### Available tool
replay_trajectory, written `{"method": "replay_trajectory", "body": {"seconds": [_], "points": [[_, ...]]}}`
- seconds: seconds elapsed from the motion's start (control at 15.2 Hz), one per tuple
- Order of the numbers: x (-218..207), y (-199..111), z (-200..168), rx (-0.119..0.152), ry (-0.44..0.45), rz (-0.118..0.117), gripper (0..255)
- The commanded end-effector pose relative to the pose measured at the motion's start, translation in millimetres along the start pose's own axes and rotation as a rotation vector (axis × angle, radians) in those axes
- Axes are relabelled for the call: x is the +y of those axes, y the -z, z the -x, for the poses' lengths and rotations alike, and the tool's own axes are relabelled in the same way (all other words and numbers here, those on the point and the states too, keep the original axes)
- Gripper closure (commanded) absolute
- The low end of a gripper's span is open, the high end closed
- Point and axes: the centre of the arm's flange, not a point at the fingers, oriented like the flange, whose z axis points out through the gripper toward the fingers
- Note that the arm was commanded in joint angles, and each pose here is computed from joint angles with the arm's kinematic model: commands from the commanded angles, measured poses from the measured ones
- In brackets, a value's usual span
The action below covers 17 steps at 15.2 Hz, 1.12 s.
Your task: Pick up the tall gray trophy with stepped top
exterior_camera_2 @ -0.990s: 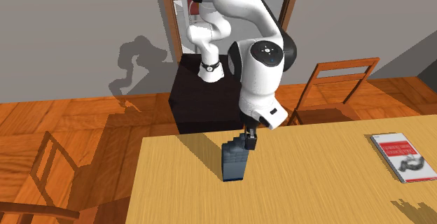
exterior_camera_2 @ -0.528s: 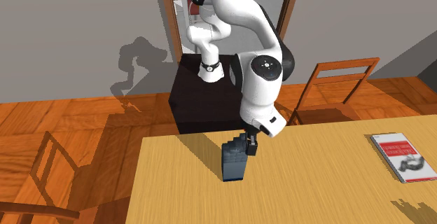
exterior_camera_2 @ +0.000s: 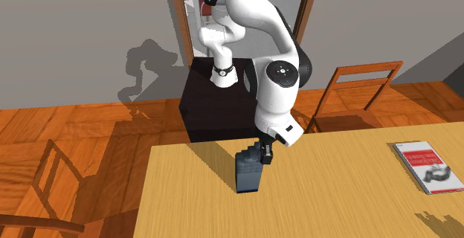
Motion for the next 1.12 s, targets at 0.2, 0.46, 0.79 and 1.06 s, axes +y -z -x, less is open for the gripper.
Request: {"method": "replay_trajectory", "body": {"seconds": [0.2, 0.46, 0.79, 1.06], "points": [[-0.5, -1.2, 0.7, 0.0, 0.0, -0.001, 255], [0.4, 20.0, 0.6, 0.0, 0.0, -0.001, 255], [1.4, 46.3, 0.5, 0.0, 0.0, -0.001, 255], [2.3, 67.4, 0.5, 0.0, 0.0, -0.001, 255]]}}
